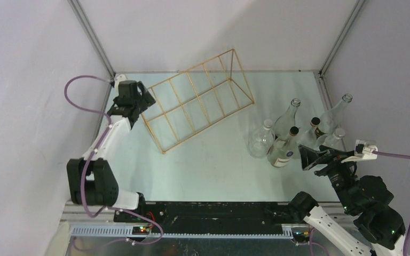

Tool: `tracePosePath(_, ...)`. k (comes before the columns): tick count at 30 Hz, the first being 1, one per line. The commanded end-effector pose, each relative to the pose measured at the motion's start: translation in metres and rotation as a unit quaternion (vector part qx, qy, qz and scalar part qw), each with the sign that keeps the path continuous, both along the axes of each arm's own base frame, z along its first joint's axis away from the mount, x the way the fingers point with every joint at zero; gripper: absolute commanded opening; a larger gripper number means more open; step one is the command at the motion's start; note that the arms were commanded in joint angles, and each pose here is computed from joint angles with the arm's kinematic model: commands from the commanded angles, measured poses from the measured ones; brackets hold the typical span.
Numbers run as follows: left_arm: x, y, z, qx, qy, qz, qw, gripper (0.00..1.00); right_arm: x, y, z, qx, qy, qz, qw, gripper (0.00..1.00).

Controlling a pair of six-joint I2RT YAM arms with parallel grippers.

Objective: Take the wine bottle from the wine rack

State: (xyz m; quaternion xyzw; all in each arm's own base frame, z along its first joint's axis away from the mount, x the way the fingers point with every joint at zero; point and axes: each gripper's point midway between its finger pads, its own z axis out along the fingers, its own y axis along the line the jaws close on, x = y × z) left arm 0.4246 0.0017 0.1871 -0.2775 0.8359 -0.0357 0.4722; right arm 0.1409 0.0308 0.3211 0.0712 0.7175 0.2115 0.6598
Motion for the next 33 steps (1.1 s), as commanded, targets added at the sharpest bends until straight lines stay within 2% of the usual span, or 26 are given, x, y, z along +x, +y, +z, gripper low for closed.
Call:
tracePosePath(1, -0.040, -0.007, 0.013, -0.016, -0.023, -0.013, 1.000, 0.88, -0.001, -0.005, 0.001, -0.004, -0.005, -0.009, 1.000, 0.87)
tracePosePath(9, -0.101, -0.012, 0.032, 0.015, -0.034, -0.032, 0.999, 0.99, -0.001, -0.015, 0.006, -0.060, -0.014, -0.017, 0.998, 0.90)
tracePosePath(14, -0.137, -0.026, 0.045, 0.037, -0.060, -0.072, 0.995, 1.00, 0.004, 0.000, -0.009, -0.114, 0.034, 0.017, 0.993, 0.93)
tracePosePath(18, -0.166, -0.044, 0.040, 0.040, -0.070, -0.129, 0.988, 1.00, 0.009, 0.018, -0.021, -0.146, 0.082, 0.050, 0.985, 0.99)
tracePosePath(22, -0.188, -0.054, 0.039, 0.038, -0.103, -0.170, 0.979, 1.00, 0.017, 0.038, -0.025, -0.168, 0.124, 0.080, 0.975, 1.00)
tracePosePath(28, -0.202, -0.046, 0.033, 0.049, -0.098, -0.164, 0.980, 1.00, 0.024, 0.073, -0.008, -0.140, 0.148, 0.150, 0.967, 1.00)
tracePosePath(31, -0.203, -0.046, 0.036, 0.047, -0.103, -0.166, 0.980, 1.00, 0.029, 0.091, -0.016, -0.099, 0.192, 0.206, 0.955, 1.00)
tracePosePath(33, -0.204, -0.047, 0.036, 0.045, -0.106, -0.167, 0.979, 1.00, 0.034, 0.089, -0.011, -0.070, 0.190, 0.214, 0.956, 1.00)
